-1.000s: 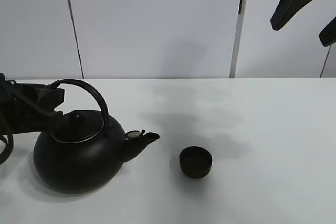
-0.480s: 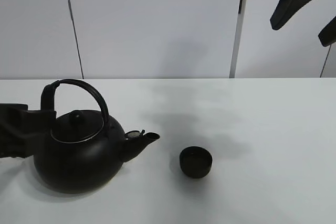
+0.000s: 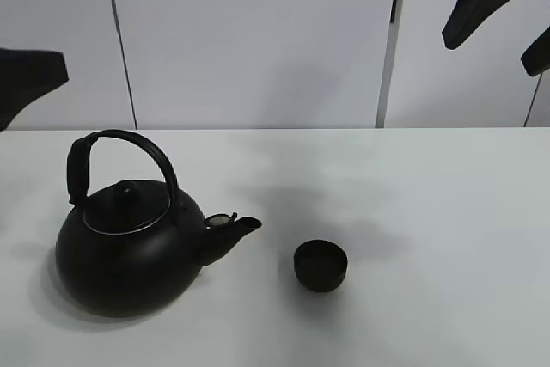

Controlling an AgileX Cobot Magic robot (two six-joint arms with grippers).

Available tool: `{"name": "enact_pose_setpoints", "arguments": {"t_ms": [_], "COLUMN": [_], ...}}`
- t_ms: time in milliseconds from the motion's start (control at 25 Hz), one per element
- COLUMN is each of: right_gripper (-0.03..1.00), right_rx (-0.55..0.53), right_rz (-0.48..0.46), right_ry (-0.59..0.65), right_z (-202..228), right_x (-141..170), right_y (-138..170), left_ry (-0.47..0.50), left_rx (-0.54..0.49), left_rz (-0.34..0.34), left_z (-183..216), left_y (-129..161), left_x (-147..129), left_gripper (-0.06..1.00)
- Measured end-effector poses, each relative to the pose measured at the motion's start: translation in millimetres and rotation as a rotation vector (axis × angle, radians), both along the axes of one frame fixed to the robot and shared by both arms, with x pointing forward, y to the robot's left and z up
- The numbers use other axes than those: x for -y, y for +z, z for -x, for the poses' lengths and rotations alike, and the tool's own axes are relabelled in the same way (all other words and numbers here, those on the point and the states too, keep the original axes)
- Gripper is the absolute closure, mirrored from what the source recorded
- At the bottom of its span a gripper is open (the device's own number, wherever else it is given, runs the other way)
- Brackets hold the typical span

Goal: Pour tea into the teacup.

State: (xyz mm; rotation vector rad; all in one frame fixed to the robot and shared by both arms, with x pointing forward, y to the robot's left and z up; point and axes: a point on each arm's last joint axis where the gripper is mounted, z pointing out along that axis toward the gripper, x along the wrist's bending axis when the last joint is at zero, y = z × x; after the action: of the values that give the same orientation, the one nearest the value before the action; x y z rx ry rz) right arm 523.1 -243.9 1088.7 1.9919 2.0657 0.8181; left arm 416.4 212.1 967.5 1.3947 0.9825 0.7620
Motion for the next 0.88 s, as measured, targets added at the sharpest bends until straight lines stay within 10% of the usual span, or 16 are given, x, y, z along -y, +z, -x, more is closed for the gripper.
{"name": "enact_pose_setpoints", "arguments": {"t_ms": [600, 880], "right_gripper": [0.43, 0.43], "right_rx": [0.000, 0.000], "right_rz": [0.000, 0.000], "right_ry": [0.000, 0.000], "right_z": [0, 0], "right_x": [0, 0], "right_y": [0, 0], "left_ry": [0.001, 0.042], "left_rx": [-0.345, -0.591], "left_rz": [-0.085, -0.093], "left_z": [-51, -69], "left_y": [124, 127], "left_x": [29, 39], "left_gripper": [0.51, 0.41]}}
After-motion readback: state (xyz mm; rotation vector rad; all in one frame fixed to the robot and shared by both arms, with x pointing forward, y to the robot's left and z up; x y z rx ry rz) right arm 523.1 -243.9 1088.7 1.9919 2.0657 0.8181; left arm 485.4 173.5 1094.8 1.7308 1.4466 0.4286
